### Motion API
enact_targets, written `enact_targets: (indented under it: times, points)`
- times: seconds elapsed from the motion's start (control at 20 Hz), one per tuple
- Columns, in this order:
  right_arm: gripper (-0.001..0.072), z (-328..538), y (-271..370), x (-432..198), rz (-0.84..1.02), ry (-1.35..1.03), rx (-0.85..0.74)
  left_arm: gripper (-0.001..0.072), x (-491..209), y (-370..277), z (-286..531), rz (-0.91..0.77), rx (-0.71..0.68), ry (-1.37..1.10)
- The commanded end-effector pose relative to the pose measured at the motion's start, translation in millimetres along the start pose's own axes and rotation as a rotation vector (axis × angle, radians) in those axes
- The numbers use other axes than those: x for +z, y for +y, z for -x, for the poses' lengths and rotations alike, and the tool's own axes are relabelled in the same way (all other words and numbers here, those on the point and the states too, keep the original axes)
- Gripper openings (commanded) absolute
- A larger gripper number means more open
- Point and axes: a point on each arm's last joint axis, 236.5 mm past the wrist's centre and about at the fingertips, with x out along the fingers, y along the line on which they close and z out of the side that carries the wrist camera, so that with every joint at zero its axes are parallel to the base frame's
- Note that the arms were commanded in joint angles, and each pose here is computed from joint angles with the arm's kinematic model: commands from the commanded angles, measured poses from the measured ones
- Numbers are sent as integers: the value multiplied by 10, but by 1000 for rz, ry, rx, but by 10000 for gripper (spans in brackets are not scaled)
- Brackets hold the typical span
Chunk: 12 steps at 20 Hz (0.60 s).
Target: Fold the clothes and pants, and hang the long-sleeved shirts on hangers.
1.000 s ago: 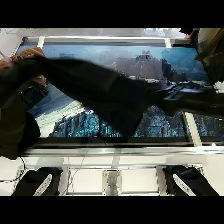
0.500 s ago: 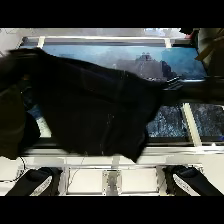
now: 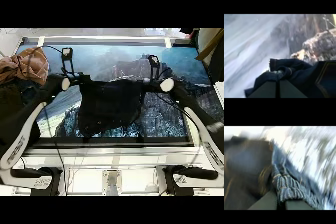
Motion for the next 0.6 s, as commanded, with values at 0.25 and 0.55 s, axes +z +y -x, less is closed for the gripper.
enact_targets:
  times: [0.25, 0.55]
  points:
    - [351, -142, -396, 791, -125, -182, -50, 602, 580, -161, -74, 74, -76, -221]
    - [351, 974, -901, 708, 6, 38, -123, 636, 720, 333, 934, 97, 51, -115]
